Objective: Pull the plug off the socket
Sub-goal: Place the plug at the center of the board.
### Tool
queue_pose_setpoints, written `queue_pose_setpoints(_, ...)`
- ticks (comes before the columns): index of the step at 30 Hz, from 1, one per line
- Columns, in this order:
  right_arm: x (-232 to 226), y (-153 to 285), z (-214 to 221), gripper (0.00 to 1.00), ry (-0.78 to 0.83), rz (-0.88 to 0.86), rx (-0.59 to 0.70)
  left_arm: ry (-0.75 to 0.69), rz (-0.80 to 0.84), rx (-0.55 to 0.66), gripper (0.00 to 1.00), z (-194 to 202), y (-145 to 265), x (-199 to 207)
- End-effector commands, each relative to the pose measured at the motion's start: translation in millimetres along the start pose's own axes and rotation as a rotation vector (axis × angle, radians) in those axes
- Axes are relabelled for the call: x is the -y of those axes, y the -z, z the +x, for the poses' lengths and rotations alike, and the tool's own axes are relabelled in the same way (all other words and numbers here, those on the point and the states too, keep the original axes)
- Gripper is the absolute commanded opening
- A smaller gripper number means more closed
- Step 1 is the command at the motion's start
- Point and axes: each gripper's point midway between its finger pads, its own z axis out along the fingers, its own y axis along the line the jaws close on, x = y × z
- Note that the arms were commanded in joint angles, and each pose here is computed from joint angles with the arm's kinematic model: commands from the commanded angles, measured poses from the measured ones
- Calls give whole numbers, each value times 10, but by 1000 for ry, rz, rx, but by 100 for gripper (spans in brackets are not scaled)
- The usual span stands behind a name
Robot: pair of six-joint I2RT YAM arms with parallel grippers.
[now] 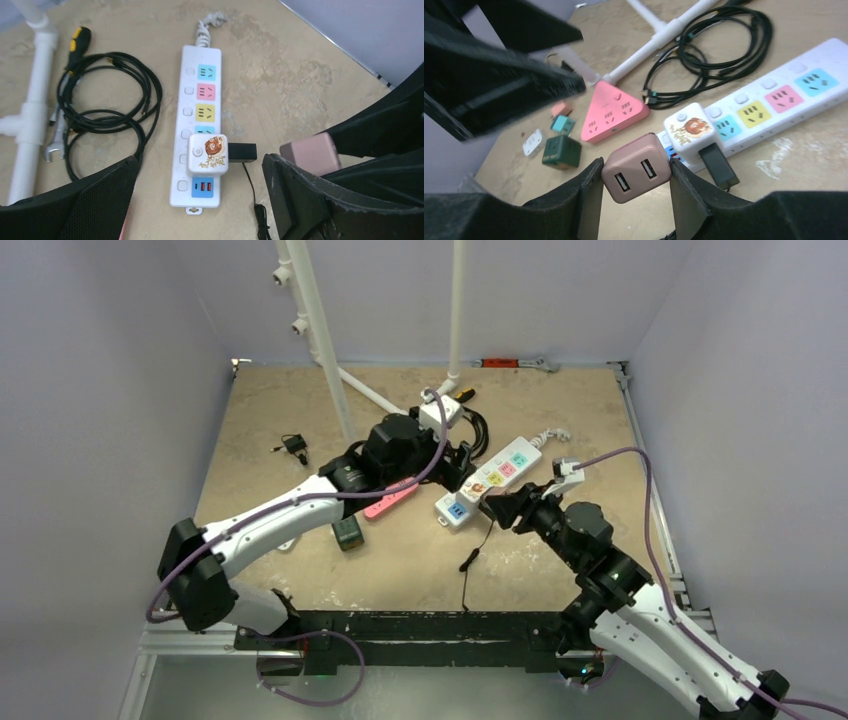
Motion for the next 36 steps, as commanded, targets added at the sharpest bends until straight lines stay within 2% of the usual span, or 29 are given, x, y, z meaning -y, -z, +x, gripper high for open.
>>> queue_pose_setpoints(1,-386,-39,111,0,86,-232,-52,19,-76,62,95,-221,310,-312)
queue_pose_setpoints(4,-527,-94,240,0,98,-316,-93,76,-133,166,95,-359,545,-610)
queue_pose_setpoints(13,-975,-372,656,0,68,-390,-160,53,-248,298,94,-500,900,-810)
queue_pose_setpoints(17,-1158,-484,823,0,2,-421,-165,48,-281,308,94,-496,935,-868)
queue_pose_setpoints(19,-1141,-569,897,0,-34,-383,-161,48,-287,307,93,-491,928,-879)
queue_pose_setpoints(25,-1038,-846,1114,0,-24,-219,-169,50,-292,297,93,-461,898,-893)
queue_pose_setpoints(36,-1279,-1182,1529,0,-36,-185,-149,39,-299,289,93,-471,898,-906)
